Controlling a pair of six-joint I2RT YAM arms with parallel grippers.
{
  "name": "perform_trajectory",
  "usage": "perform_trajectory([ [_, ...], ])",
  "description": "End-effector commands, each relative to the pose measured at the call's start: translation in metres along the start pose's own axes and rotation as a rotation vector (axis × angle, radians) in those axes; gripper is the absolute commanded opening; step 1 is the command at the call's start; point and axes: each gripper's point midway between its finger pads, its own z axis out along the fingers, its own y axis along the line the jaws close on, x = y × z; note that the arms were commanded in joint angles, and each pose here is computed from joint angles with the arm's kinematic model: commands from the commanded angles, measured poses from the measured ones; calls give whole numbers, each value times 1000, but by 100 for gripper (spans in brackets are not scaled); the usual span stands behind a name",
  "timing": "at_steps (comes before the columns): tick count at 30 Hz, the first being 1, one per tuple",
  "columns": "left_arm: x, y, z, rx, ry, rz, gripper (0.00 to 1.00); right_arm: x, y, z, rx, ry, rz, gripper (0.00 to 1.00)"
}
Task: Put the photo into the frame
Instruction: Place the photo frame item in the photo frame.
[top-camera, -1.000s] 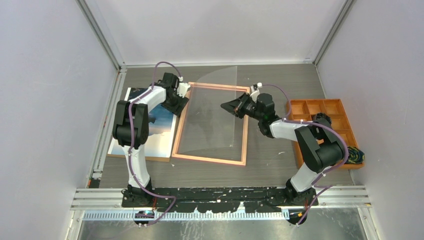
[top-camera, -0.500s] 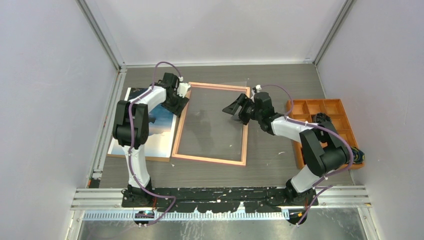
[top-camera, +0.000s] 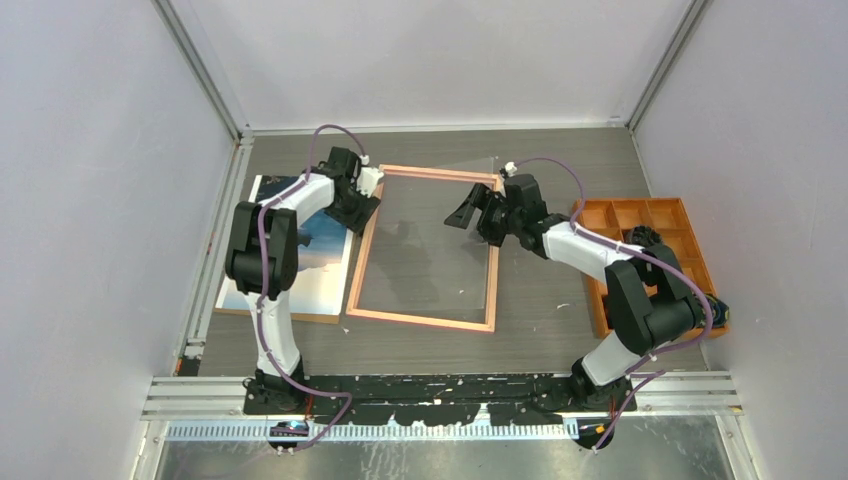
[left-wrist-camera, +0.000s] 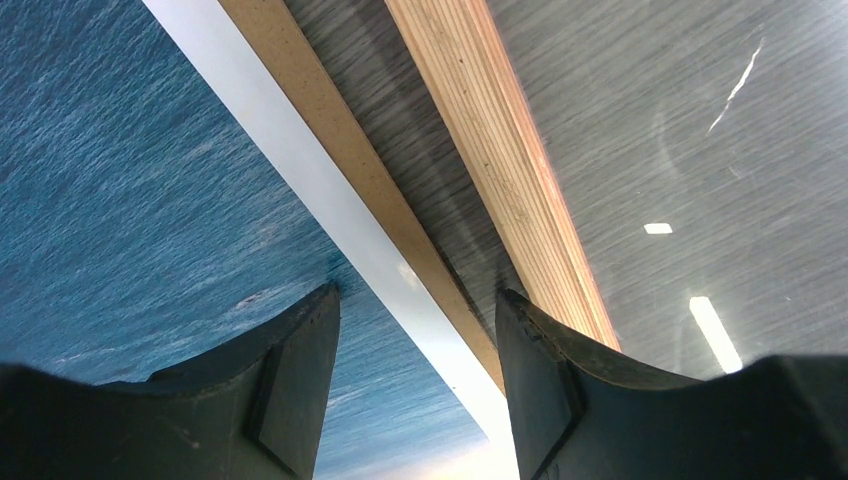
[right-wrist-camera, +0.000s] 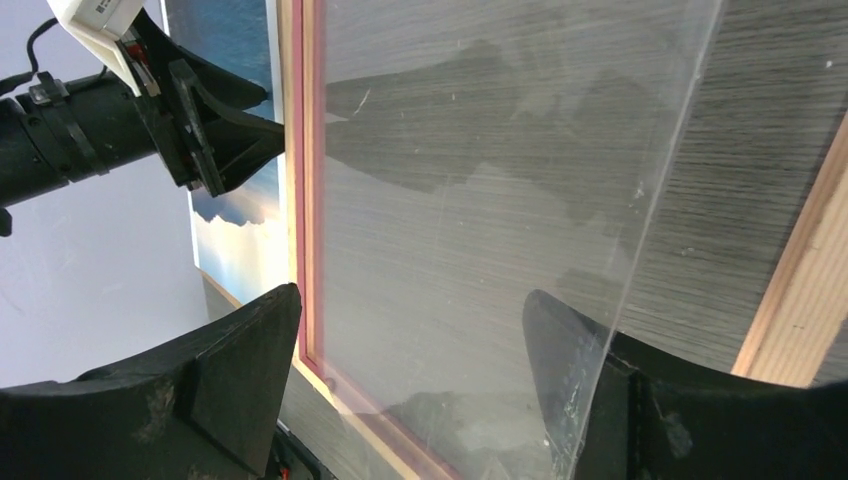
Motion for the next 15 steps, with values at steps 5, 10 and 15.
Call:
perform_trajectory([
  [5,-8,-10,-10,30,-45,10,60,-12,-1,-6,68,-2,-86,91],
  [10,-8,-7,-11,26,-48,5,60,-13,-9,-9,121,18,-111,95],
  [15,-8,-7,-11,27,-48,4,60,-17,-12,-10,157,20,-130,97],
])
